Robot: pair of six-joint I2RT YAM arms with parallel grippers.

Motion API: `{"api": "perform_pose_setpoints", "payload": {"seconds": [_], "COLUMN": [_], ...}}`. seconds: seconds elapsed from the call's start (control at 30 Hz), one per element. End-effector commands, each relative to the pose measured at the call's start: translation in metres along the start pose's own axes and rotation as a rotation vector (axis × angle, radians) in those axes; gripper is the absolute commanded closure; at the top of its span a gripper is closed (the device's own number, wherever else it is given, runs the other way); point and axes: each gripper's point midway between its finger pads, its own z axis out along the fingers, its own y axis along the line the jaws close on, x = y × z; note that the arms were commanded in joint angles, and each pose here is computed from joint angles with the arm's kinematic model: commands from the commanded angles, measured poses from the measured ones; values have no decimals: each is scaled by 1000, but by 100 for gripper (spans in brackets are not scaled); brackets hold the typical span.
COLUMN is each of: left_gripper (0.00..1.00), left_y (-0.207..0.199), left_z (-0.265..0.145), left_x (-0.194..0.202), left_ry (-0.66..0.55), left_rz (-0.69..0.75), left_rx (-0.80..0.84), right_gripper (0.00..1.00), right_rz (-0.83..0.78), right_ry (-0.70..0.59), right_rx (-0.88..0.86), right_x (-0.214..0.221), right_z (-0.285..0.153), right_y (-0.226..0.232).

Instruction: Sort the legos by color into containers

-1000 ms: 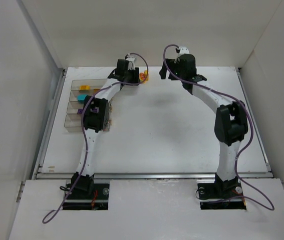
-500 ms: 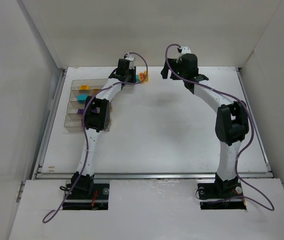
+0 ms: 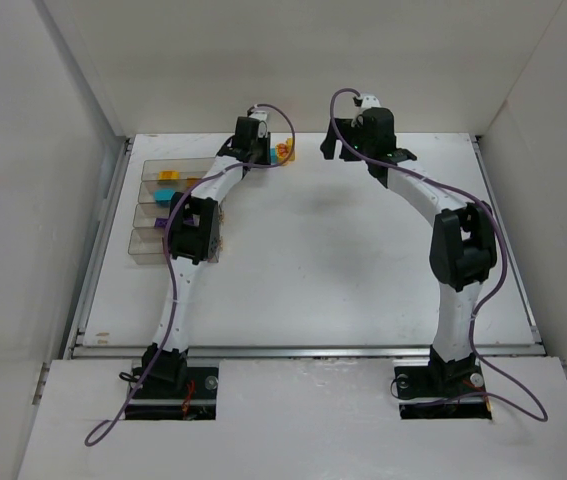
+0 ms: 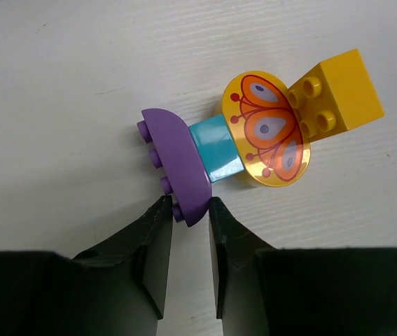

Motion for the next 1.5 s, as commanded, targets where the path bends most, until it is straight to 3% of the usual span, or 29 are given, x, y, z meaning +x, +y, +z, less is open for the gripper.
{"api": "perform_pose_setpoints", "payload": {"seconds": [0.0, 0.13, 0.23, 0.27, 0.3, 0.43, 0.6, 0.77, 0.97, 1.07, 1.47], "left_gripper": [100, 100, 100, 100, 100, 100, 100, 100, 100, 100, 100], "left_y": [-7, -12, -23, -21, -29, -48, -55, -72, -79, -77, -84], "left_z": [-6, -12, -30, -32, -46, -68, -98, -133, -149, -154, -158], "left_x": [-24, -2, -9, 12, -1, 14, 61, 69, 101, 104, 89], "left_ry": [-48, 26, 3, 43, 12, 48, 173, 162, 233, 233, 175], "left_rz": [11, 57, 120, 135, 154, 248, 243, 251, 231, 220, 222], "left_rx": [35, 80, 120, 127, 138, 187, 217, 226, 226, 216, 221], "right_gripper": [7, 7, 7, 7, 7, 8, 8, 10, 11, 15, 17], "right_rz": [-17, -16, -17, -16, -15, -13, 1, 54, 96, 100, 105], "right_ry": [-56, -44, -38, -28, -13, 19, 129, 261, 363, 437, 484], "right_rx": [-38, -46, -68, -66, -89, -125, -112, -153, -150, -132, -149], "right_x": [-27, -22, -23, -21, -17, -13, 16, 58, 98, 113, 133], "right_z": [-6, -3, -4, -4, -5, -11, -23, -31, -35, -29, -8], "right_y": [10, 11, 15, 15, 18, 25, 35, 55, 64, 64, 80]}}
